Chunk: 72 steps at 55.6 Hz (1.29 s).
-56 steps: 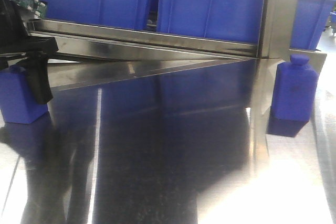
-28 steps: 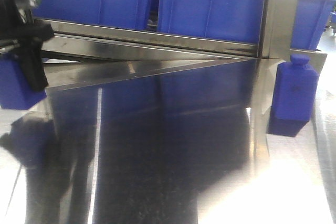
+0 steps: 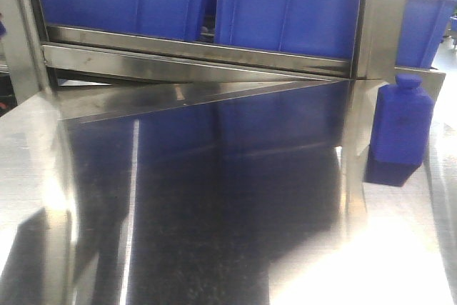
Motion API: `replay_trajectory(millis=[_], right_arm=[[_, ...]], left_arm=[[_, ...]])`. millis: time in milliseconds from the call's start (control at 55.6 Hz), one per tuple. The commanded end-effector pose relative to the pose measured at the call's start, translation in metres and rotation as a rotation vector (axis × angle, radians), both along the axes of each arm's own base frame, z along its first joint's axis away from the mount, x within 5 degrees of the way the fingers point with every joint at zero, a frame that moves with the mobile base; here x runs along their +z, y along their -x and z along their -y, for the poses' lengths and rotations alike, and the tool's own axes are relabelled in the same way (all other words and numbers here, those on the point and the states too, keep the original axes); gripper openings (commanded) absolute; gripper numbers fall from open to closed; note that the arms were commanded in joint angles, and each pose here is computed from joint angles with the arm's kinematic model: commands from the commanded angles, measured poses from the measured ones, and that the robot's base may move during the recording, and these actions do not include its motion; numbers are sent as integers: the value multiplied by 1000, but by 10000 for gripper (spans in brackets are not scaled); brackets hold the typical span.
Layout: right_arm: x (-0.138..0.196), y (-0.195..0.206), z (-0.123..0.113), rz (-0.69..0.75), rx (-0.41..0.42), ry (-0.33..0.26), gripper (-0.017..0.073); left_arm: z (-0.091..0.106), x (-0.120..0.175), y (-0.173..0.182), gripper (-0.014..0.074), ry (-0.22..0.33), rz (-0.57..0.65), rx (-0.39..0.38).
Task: Pick and sort blue part to right shelf
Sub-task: 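Lower the right gripper over the other blue bottle-shaped part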
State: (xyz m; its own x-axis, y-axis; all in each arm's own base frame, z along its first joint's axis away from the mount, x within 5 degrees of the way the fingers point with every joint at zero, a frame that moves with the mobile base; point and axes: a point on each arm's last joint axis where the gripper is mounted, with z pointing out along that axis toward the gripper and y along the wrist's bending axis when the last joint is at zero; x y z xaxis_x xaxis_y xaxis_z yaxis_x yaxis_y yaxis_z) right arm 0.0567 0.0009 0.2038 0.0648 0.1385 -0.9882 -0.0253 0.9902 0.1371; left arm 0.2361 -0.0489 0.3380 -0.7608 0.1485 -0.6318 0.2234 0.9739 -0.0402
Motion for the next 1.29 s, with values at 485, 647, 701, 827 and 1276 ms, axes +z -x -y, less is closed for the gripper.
replay_trajectory(millis=[485, 647, 701, 827, 1276], right_arm=[[138, 6, -5, -1, 55, -12, 60], [202, -20, -13, -103, 142, 29, 73], [213, -33, -18, -176, 192, 49, 124], [234, -61, -32, -316, 289, 77, 362], [216, -152, -54, -680, 330, 55, 584]], left_arm=[[-26, -5, 132, 294, 122, 658, 30], [-29, -6, 146, 294, 133, 712, 31], [-29, -5, 147, 294, 135, 718, 31], [-30, -5, 148, 294, 135, 722, 31], [-30, -5, 148, 294, 135, 722, 31]])
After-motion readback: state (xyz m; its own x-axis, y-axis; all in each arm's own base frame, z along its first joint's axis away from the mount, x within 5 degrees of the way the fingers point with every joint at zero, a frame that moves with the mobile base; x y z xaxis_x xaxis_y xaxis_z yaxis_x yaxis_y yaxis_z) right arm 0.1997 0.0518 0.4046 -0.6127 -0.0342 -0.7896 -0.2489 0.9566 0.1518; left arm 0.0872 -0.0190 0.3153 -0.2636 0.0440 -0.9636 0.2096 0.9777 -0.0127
